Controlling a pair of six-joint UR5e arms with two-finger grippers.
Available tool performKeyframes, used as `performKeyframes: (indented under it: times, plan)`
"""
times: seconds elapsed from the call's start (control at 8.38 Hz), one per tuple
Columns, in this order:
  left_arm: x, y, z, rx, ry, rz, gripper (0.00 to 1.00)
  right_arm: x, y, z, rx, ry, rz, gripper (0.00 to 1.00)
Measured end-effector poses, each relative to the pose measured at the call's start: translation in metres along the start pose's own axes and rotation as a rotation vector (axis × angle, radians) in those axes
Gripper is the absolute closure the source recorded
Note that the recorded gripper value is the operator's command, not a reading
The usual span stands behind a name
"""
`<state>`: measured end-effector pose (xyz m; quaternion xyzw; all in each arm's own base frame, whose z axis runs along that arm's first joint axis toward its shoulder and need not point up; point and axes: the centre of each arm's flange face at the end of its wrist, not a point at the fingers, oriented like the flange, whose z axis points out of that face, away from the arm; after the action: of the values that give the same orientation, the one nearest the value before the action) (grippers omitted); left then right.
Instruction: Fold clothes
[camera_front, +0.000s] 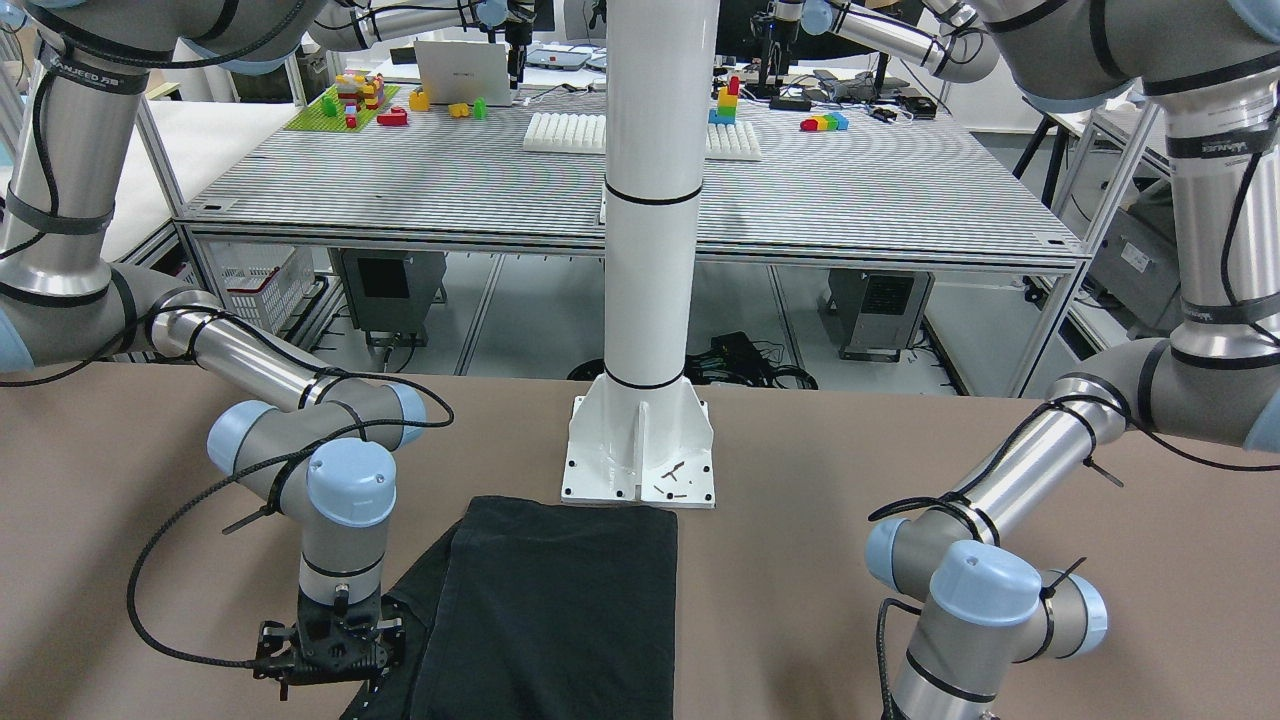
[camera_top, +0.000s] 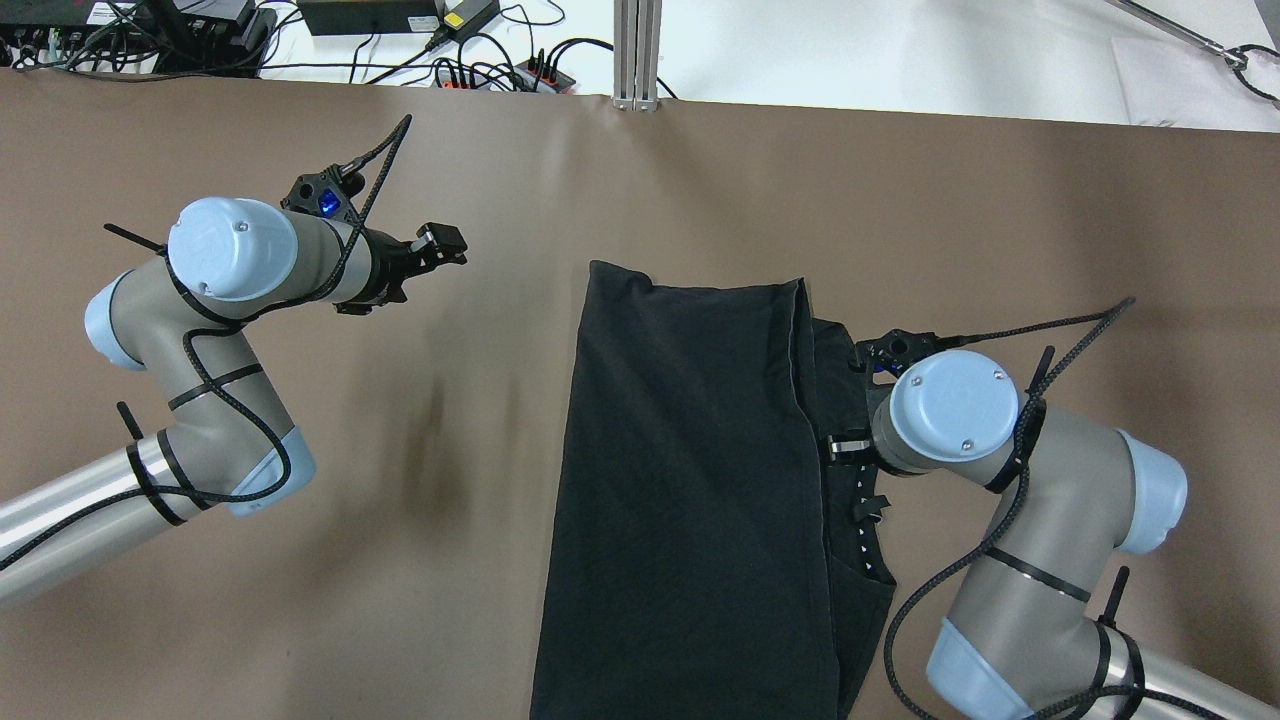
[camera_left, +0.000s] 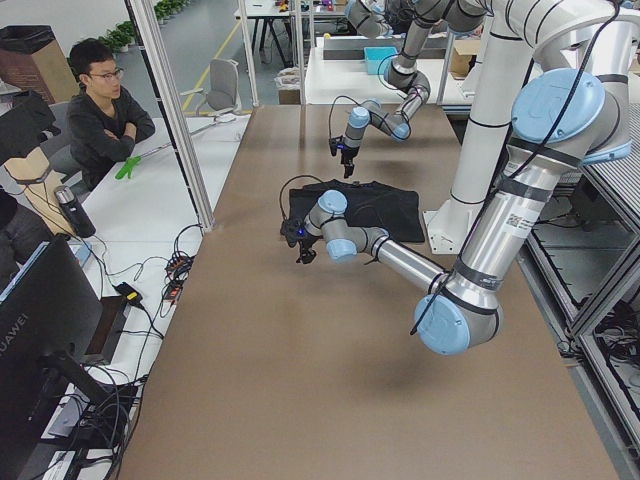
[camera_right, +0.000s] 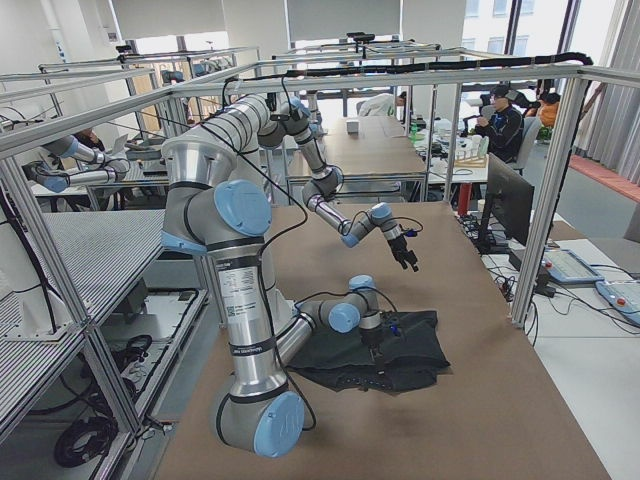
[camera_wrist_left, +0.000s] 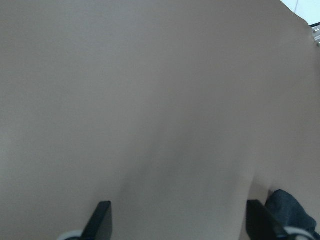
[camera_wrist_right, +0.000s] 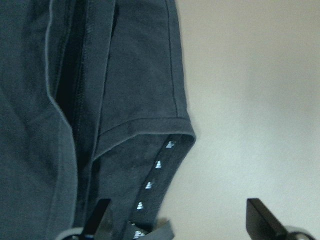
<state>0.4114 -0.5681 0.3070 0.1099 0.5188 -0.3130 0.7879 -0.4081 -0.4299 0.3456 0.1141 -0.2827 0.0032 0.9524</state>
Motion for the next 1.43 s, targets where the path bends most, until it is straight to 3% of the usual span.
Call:
performKeyframes:
  times: [0.24,0.36,0.48,0.72,1.07,1.43]
  plan:
    - [0.01,0.011,-0.01,-0.007,0.011,-0.025,0.06,-0.042,0.034,-0.026,0.013,-0.088,0.388,0.09]
    - [0.013,0.017,-0.012,-0.012,0.018,-0.029,0.06,-0.056,0.061,-0.042,0.009,-0.137,0.542,0.2]
    - [0.016,0.02,-0.016,-0.011,0.027,-0.03,0.06,-0.069,0.098,-0.05,-0.007,-0.163,0.675,0.26]
    - [0.021,0.022,-0.023,-0.003,0.043,-0.029,0.06,-0.09,0.168,-0.043,-0.009,-0.165,0.919,0.28]
    - [0.028,0.021,-0.033,0.04,0.057,-0.029,0.06,-0.091,0.243,-0.017,0.03,-0.148,1.024,0.27]
    - [0.037,0.033,-0.045,0.046,0.041,-0.024,0.06,-0.094,0.266,-0.004,0.03,-0.144,1.023,0.27]
